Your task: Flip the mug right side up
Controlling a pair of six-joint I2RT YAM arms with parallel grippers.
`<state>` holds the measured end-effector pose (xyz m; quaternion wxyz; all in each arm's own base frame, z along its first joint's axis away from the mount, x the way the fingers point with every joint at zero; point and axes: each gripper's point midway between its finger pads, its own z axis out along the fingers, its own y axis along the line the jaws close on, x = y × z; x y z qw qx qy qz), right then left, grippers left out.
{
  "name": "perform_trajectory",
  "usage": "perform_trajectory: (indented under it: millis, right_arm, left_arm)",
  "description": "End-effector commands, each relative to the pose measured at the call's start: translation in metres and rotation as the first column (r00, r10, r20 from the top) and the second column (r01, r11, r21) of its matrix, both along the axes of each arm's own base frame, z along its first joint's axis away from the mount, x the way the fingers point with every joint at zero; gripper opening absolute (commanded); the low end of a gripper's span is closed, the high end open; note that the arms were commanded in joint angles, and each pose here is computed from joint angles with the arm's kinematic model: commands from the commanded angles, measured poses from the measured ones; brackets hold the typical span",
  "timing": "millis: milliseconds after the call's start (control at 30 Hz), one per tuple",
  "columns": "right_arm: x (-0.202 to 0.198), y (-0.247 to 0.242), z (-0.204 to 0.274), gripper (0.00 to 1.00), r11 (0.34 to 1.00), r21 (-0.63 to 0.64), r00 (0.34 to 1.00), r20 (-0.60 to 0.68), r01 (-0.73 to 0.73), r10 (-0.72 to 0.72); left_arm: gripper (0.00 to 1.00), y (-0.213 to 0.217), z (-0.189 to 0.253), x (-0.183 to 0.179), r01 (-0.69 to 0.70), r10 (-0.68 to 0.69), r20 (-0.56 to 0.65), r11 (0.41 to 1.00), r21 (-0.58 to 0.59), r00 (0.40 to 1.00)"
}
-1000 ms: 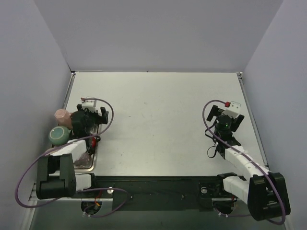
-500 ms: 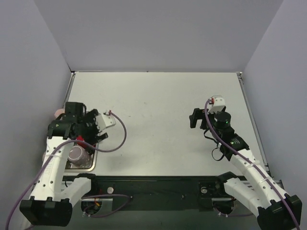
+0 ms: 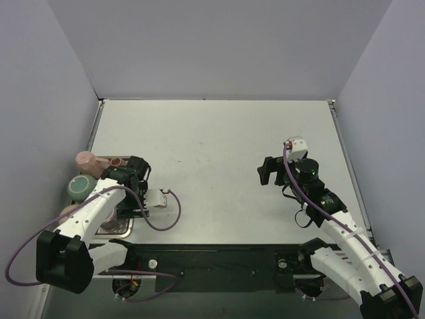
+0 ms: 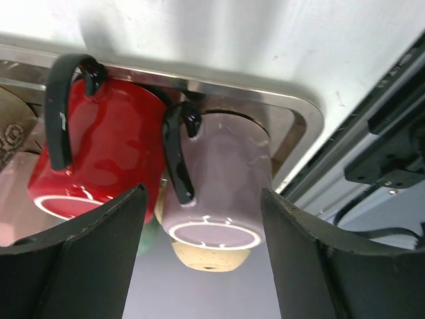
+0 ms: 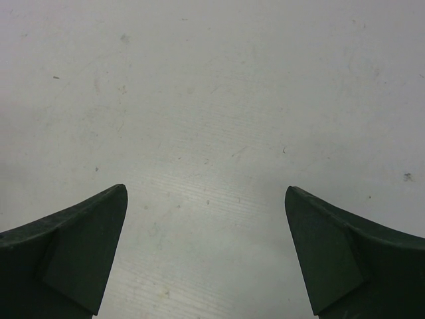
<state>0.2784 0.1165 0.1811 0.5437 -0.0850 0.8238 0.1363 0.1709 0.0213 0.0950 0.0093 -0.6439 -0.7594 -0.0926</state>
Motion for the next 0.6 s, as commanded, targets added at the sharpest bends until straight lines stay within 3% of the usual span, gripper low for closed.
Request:
perform_trajectory:
  millis: [0,100,200,367,467,567]
  right_arm:
    - [0.0,0.007,0.002,1.0,1.0,0.02,1.0,0.01,-0.022,0.022]
    - [0.001,0.009,0.0,1.0,0.999,0.019,1.0,0.002,-0.026,0.026]
    - [0.0,0.014,-0.002,1.0,0.998,0.027,0.999,-0.01,-0.052,0.052]
    - [0.002,0.012,-0.005,1.0,0.999,0.017,0.999,-0.012,-0.038,0.038]
    - [0.002,0.009,-0.005,1.0,1.0,0.008,1.0,-0.009,-0.025,0.025]
    - [0.002,0.007,-0.005,1.0,1.0,0.005,1.0,-0.006,-0.018,0.018]
  left_arm:
    - [0.77,0.0,-0.008,0.026,0.04,-0.042,0.055,0.998,0.053,0.998]
    - [0.74,0.002,-0.018,0.024,0.043,-0.045,0.033,0.997,0.072,0.998]
    - [0.64,0.003,-0.023,0.036,0.065,-0.073,0.089,0.994,0.084,0.993]
    - [0.61,0.005,-0.036,0.037,0.056,-0.064,0.077,0.994,0.099,0.995]
    - [0.55,0.004,-0.04,0.01,0.006,0.001,-0.083,0.996,0.09,0.997]
    - [0.54,0.01,-0.04,-0.006,-0.002,0.018,-0.139,0.993,0.115,0.99]
